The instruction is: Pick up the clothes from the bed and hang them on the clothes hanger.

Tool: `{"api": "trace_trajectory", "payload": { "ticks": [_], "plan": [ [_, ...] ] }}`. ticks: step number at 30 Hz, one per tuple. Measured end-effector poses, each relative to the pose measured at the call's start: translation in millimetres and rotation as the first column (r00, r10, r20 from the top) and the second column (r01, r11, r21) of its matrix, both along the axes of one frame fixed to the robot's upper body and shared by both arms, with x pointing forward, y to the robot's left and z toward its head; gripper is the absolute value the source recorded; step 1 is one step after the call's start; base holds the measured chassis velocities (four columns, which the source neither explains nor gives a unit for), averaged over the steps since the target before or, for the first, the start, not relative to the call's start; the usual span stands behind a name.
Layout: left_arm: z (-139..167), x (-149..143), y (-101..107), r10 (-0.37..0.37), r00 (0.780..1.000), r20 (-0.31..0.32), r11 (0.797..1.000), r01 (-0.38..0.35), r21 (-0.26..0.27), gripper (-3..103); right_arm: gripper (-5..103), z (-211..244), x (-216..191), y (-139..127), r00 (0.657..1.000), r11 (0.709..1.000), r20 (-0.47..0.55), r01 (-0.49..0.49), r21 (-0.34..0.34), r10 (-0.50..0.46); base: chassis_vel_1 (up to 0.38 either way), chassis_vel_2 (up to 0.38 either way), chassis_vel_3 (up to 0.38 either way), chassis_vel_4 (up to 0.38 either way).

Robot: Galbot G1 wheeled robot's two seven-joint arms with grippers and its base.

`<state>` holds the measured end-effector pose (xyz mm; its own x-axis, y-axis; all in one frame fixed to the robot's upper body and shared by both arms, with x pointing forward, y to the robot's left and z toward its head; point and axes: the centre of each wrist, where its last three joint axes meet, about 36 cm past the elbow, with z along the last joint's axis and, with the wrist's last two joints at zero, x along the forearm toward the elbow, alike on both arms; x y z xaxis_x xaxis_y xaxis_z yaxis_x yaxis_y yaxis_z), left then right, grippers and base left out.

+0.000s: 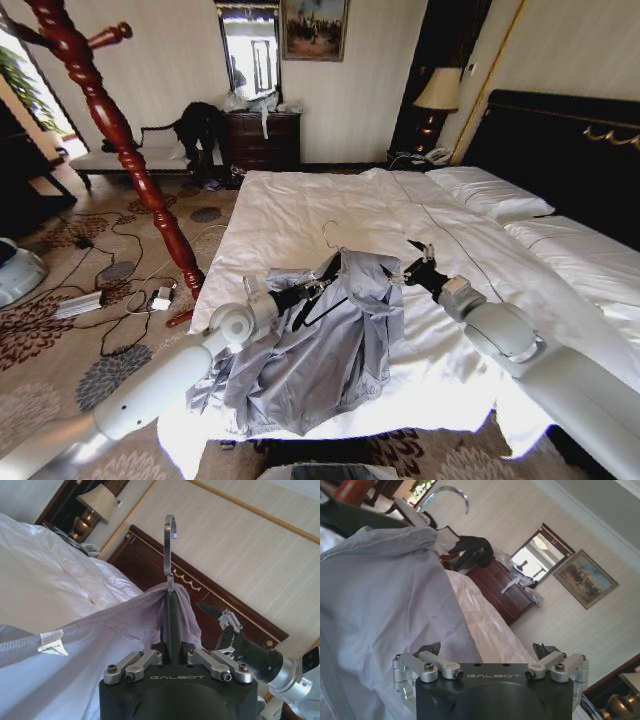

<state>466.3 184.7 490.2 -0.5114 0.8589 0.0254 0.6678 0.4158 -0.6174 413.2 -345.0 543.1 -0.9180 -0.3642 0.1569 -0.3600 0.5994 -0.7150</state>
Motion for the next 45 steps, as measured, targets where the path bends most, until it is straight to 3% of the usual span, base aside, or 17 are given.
{"api": "trace_trajectory", "payload": {
  "ticks": [4, 6, 17, 20, 24, 26, 28, 29, 32, 34, 39, 45],
  "plan": [
    [-1.1, -0.7, -2.0, -0.003, 1.0, 0.004, 1.0, 0.003, 0.005, 15, 100, -5.8, 1.7, -3.1, 1.0, 0.999, -0.004, -0.003, -0.036, 0.003, 0.0, 0.0, 0.0, 0.0],
    [-2.5, -3.0, -7.7, -0.005, 0.999, 0.033, 1.0, 0.004, 0.026, 15, 100, -11.5, 10.7, -7.5, 1.0, 0.996, 0.017, 0.015, -0.085, -0.014, 0.0, 0.0, 0.0, 0.0],
    [-5.9, -6.5, -14.4, -0.021, 0.999, 0.031, 0.999, 0.02, 0.041, 15, 103, -21.9, 19.0, -3.2, 1.0, 0.995, -0.009, 0.016, -0.099, -0.017, 0.0, 0.0, 0.0, 0.0],
    [-5.6, -9.6, -13.9, -0.028, 0.999, 0.03, 0.999, 0.027, 0.043, 15, 100, -25.2, 21.2, -1.2, 1.0, 0.994, -0.017, 0.007, -0.108, -0.009, 0.0, 0.0, 0.0, 0.0],
    [-6.3, -16.6, -9.6, -0.043, 0.999, 0.024, 0.997, 0.041, 0.059, 15, 80, -30.2, 26.9, 1.3, 0.999, 0.993, -0.033, -0.005, -0.117, 0.001, 0.0, 0.0, 0.0, 0.0],
    [-7.6, -17.7, -9.5, -0.046, 0.999, 0.023, 0.997, 0.044, 0.063, 15, 80, -30.9, 27.8, 1.5, 0.999, 0.993, -0.034, -0.007, -0.12, 0.003, 0.0, 0.0, 0.0, 0.0],
    [-11.1, -19.3, -9.5, -0.05, 0.998, 0.028, 0.996, 0.048, 0.076, 15, 70, -31.5, 28.3, 1.5, 0.999, 0.992, -0.036, -0.012, -0.128, 0.008, 0.0, 0.0, 0.0, 0.0],
    [-11.1, -19.3, -9.5, -0.05, 0.998, 0.028, 0.996, 0.048, 0.076, 15, 70, -31.5, 28.3, 1.5, 0.999, 0.992, -0.036, -0.012, -0.128, 0.008, 0.0, 0.0, 0.0, 0.0],
    [-13.7, -19.9, -9.5, -0.055, 0.998, 0.032, 0.995, 0.052, 0.087, 15, 53, -31.1, 26.3, 0.1, 0.999, 0.989, -0.041, -0.024, -0.143, 0.018, 0.0, 0.0, 0.0, 0.0],
    [-13.9, -19.8, -9.7, -0.057, 0.998, 0.034, 0.994, 0.053, 0.091, 15, 53, -31.2, 25.4, -0.5, 0.999, 0.989, -0.043, -0.028, -0.149, 0.021, 0.0, 0.0, 0.0, 0.0],
    [-12.1, -18.8, -12.2, -0.068, 0.997, 0.048, 0.993, 0.063, 0.104, 15, 27, -32.5, 20.5, -3.1, 0.998, 0.983, -0.053, -0.051, -0.177, 0.042, 0.0, 0.0, 0.0, 0.0],
    [-12.1, -21.9, -12.3, -0.072, 0.996, 0.058, 0.992, 0.065, 0.112, 15, 21, -30.9, 19.0, -5.0, 0.998, 0.98, -0.048, -0.058, -0.189, 0.05, 0.0, 0.0, 0.0, 0.0]
  ]
}}
